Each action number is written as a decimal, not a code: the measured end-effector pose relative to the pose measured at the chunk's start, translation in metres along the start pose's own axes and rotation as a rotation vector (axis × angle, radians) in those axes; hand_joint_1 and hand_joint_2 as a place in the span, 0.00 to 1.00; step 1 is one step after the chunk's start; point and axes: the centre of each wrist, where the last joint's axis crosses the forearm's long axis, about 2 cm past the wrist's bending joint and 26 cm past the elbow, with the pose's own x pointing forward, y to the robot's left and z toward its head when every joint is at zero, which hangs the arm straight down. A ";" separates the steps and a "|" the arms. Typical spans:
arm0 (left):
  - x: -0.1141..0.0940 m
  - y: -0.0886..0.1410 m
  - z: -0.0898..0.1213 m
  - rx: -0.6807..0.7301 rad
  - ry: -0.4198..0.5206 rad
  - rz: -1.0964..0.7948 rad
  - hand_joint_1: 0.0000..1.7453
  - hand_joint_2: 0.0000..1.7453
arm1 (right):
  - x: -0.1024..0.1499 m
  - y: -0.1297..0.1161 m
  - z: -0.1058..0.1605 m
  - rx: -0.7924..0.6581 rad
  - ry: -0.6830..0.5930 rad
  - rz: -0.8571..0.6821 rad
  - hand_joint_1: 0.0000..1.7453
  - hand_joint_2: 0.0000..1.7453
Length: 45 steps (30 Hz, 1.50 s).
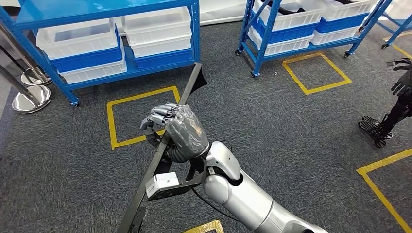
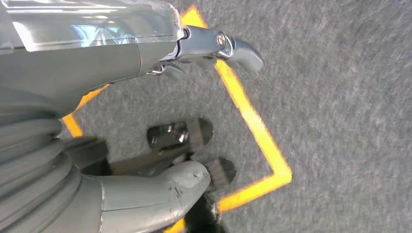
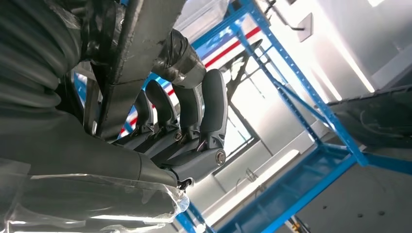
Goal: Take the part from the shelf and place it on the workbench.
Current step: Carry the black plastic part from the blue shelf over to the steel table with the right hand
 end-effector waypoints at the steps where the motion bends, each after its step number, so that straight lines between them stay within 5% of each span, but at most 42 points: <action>1: 0.000 0.000 0.000 0.000 -0.001 -0.001 0.00 1.00 | 0.000 -0.001 -0.001 0.001 -0.003 0.002 1.00 1.00; 45: 0.010 0.003 -0.004 0.003 -0.025 0.001 0.00 1.00 | 0.000 -0.011 -0.010 0.004 -0.043 0.047 1.00 1.00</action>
